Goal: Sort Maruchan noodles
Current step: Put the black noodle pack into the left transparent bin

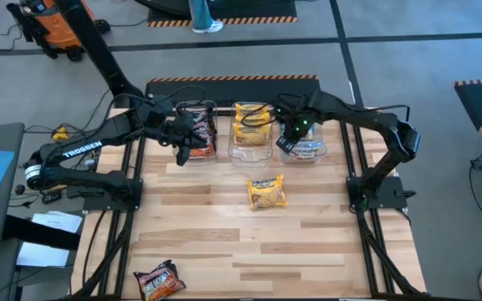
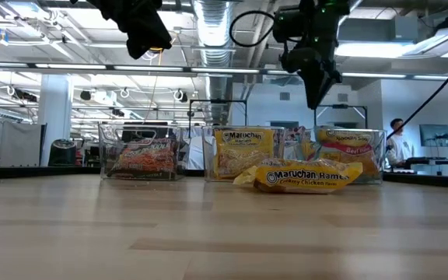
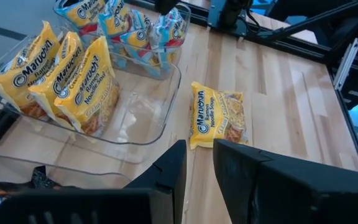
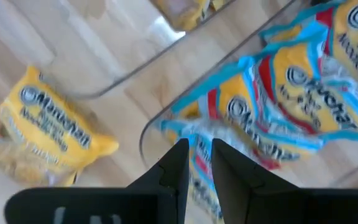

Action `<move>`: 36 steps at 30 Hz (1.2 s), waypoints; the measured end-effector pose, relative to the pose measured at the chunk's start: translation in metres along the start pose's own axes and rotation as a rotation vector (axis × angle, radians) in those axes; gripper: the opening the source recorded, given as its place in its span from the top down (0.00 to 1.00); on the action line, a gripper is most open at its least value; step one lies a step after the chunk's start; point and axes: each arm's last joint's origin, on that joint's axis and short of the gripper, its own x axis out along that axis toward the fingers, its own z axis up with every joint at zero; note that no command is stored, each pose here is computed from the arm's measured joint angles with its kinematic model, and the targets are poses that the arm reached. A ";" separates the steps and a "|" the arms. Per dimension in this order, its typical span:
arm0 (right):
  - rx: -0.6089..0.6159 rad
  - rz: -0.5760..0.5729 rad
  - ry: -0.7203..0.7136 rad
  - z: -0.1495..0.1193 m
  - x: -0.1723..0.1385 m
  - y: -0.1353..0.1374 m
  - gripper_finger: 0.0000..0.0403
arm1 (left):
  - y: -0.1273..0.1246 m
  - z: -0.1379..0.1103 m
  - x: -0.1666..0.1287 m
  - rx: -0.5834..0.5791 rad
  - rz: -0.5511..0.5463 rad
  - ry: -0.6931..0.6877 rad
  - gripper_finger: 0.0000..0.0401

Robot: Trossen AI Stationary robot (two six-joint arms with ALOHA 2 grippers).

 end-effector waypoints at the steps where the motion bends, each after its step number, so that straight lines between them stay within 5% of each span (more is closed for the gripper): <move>1: -0.006 -0.001 0.010 -0.001 -0.003 0.001 0.77 | 0.000 0.000 0.000 -0.011 0.000 0.000 0.83; 24: -0.199 0.027 0.159 -0.040 -0.020 0.072 0.77 | -0.058 0.000 -0.045 -0.167 -0.235 -0.089 0.83; 29: -0.228 0.035 0.157 -0.046 -0.023 0.080 0.77 | -0.076 -0.006 -0.044 -0.246 -0.300 -0.020 0.83; 36: -0.248 0.051 0.132 -0.052 -0.032 0.083 0.77 | -0.101 -0.034 -0.046 -0.371 -0.341 0.271 0.83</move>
